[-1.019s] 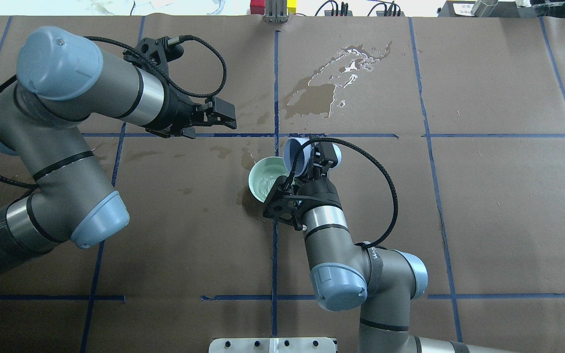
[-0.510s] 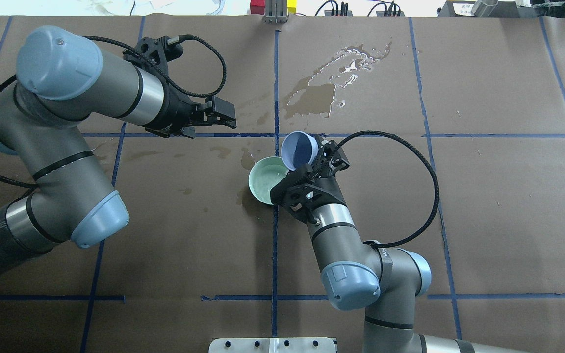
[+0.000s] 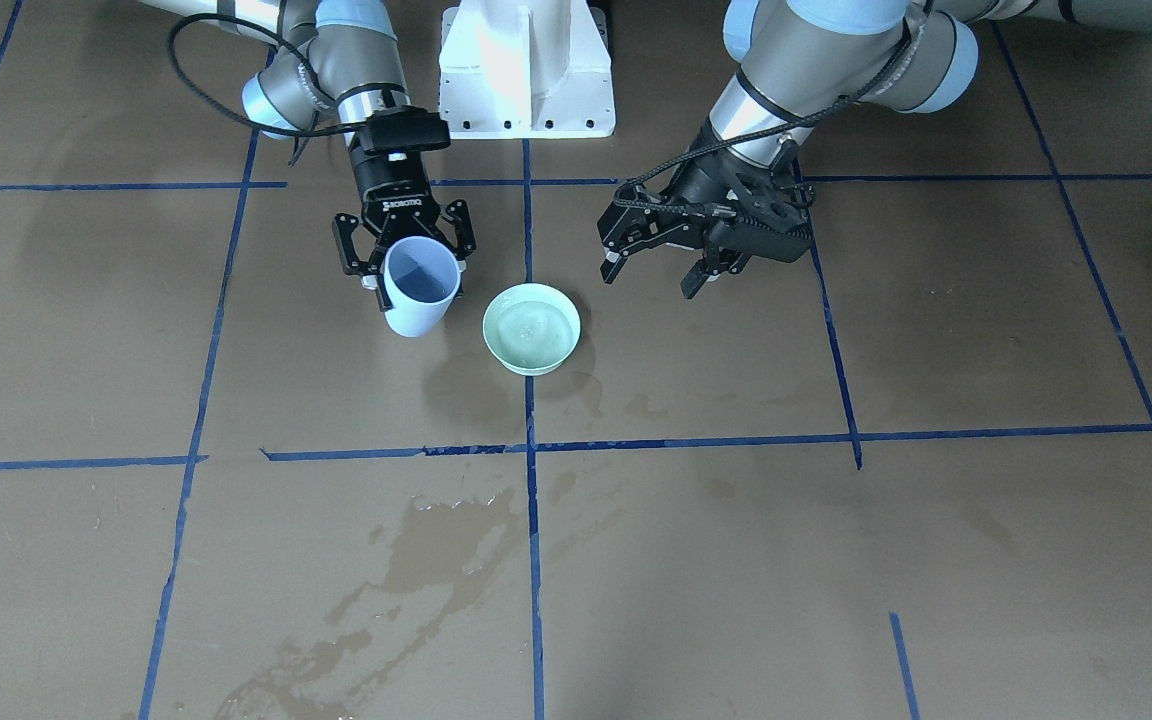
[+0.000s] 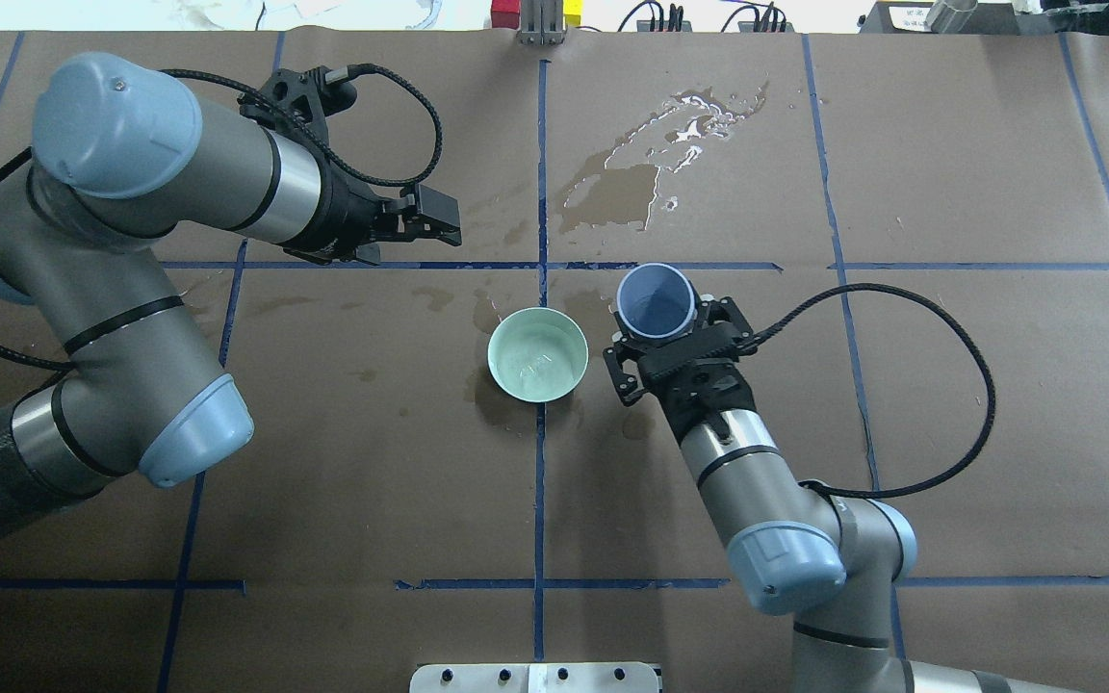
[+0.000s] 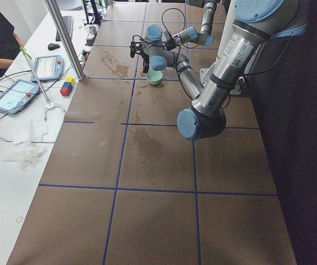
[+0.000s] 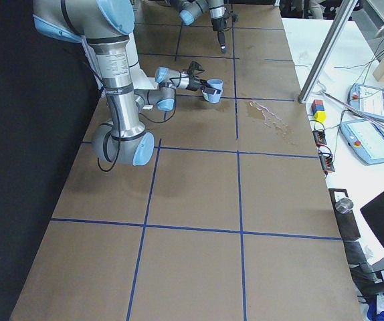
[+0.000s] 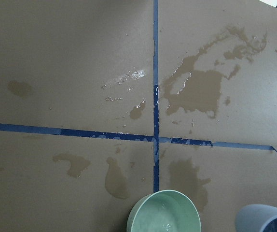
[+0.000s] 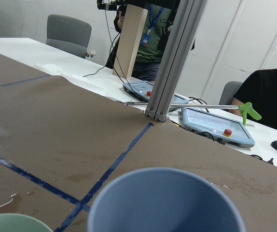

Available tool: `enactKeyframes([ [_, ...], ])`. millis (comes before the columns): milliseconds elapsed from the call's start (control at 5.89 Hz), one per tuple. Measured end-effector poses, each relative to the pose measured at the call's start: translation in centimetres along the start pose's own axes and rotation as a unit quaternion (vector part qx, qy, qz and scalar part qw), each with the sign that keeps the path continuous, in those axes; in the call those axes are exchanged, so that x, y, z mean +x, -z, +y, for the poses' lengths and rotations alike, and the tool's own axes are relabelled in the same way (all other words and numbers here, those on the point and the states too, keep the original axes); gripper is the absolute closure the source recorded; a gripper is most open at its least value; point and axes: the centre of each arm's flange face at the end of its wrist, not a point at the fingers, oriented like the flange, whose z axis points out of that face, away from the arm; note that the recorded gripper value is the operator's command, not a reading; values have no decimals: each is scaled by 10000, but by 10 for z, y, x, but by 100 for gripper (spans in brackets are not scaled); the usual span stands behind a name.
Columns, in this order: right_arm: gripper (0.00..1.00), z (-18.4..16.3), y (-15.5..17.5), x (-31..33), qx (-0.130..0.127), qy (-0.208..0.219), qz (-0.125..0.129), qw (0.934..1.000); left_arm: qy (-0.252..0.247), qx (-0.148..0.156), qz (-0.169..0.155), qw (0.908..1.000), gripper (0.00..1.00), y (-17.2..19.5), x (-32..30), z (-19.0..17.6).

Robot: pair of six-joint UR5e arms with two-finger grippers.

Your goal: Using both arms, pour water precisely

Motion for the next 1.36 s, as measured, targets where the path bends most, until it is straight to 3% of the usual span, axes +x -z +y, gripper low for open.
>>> enactKeyframes([
  [340, 98, 54, 30, 106, 15, -813, 87, 9967, 65, 22, 17, 10000, 0, 2, 1, 0],
  [680, 96, 89, 51, 199, -106, -1198, 481, 9916, 76, 28, 12, 10000, 0, 2, 1, -1],
  [1189, 91, 135, 95, 327, -164, -1288, 1002, 9865, 85, 99, -41, 9999, 0, -1, -3, 1],
  [1359, 88, 160, 102, 358, -62, -1300, 1117, 9852, 84, 113, -48, 9999, 0, -2, -3, 1],
])
